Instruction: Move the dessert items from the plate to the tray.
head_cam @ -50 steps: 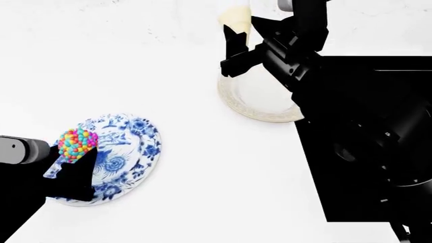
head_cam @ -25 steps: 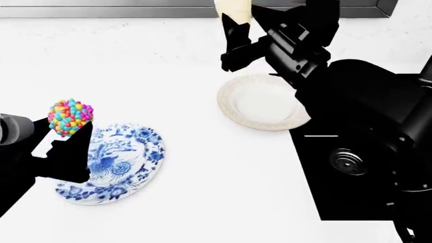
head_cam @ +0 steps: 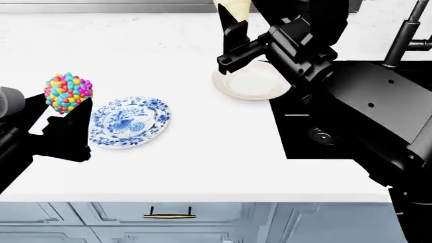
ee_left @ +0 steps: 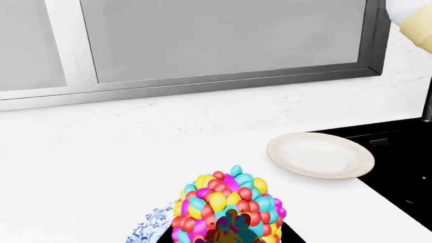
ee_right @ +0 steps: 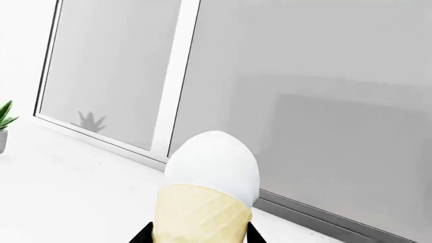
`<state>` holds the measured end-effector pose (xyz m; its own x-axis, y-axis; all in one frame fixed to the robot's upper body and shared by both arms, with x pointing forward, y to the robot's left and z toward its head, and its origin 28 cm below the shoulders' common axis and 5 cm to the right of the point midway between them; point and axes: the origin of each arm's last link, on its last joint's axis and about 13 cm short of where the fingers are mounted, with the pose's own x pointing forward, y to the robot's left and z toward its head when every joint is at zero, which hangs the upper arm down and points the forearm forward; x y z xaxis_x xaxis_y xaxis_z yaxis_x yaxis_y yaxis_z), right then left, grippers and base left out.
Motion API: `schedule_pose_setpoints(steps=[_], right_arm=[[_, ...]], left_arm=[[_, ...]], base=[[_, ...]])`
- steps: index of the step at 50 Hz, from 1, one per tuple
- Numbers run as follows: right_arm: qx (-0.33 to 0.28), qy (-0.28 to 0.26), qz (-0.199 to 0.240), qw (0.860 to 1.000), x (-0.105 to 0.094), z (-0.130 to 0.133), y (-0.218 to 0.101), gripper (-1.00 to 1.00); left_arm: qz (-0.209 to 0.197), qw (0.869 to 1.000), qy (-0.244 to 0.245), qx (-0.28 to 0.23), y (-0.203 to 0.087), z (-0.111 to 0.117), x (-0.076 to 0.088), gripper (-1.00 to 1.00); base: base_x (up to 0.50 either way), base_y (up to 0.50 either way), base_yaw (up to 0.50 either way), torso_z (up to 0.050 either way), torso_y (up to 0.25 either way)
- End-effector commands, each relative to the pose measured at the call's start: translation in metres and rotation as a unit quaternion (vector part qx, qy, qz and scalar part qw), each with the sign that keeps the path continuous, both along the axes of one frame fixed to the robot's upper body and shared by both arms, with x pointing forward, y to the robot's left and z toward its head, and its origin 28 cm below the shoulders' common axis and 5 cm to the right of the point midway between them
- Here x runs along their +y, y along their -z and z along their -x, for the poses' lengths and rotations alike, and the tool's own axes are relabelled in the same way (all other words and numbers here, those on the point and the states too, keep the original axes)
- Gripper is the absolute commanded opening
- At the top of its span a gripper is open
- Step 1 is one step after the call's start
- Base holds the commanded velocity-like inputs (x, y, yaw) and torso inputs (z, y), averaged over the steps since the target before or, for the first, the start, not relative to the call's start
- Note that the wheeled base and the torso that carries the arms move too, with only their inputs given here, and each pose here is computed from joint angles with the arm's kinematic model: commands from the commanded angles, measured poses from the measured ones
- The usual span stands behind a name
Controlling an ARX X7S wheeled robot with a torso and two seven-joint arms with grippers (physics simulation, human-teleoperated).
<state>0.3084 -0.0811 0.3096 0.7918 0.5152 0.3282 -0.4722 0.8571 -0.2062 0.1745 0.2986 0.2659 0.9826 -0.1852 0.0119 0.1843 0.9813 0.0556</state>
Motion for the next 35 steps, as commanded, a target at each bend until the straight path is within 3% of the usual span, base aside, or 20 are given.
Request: schedule_pose_setpoints(steps=[1,12,27,35], right_arm=[[-0.009,0.005,-0.004,1.0,-0.007,0.008,0.005,-1.0],[0.011,0.009,-0.02,1.0,-0.014,0.012,0.017,-1.0],[0.026,0.03,-0.044,0.998,-0.028,0.014,0.033,-1.0],[0.022,0.035,-0.044,0.998,-0.029,0.028,0.03,-1.0]], left_arm=[[0.001,1.0,0.009,-0.01,-0.006,-0.008,-0.006,-1.0],[-0.007,0.999,0.031,-0.018,-0.005,-0.017,-0.011,-1.0],[-0.019,0.999,0.036,-0.027,-0.003,-0.027,-0.015,-1.0],[-0.014,0.999,0.041,-0.03,-0.002,-0.027,-0.015,-1.0]], base=[[-0.37,-0.4,0.0,0.05,0.049],[-0.25,-0.47,0.0,0.05,0.021],[-0.22,-0.5,0.0,0.001,0.0],[-0.21,-0.5,0.0,0.0,0.0]])
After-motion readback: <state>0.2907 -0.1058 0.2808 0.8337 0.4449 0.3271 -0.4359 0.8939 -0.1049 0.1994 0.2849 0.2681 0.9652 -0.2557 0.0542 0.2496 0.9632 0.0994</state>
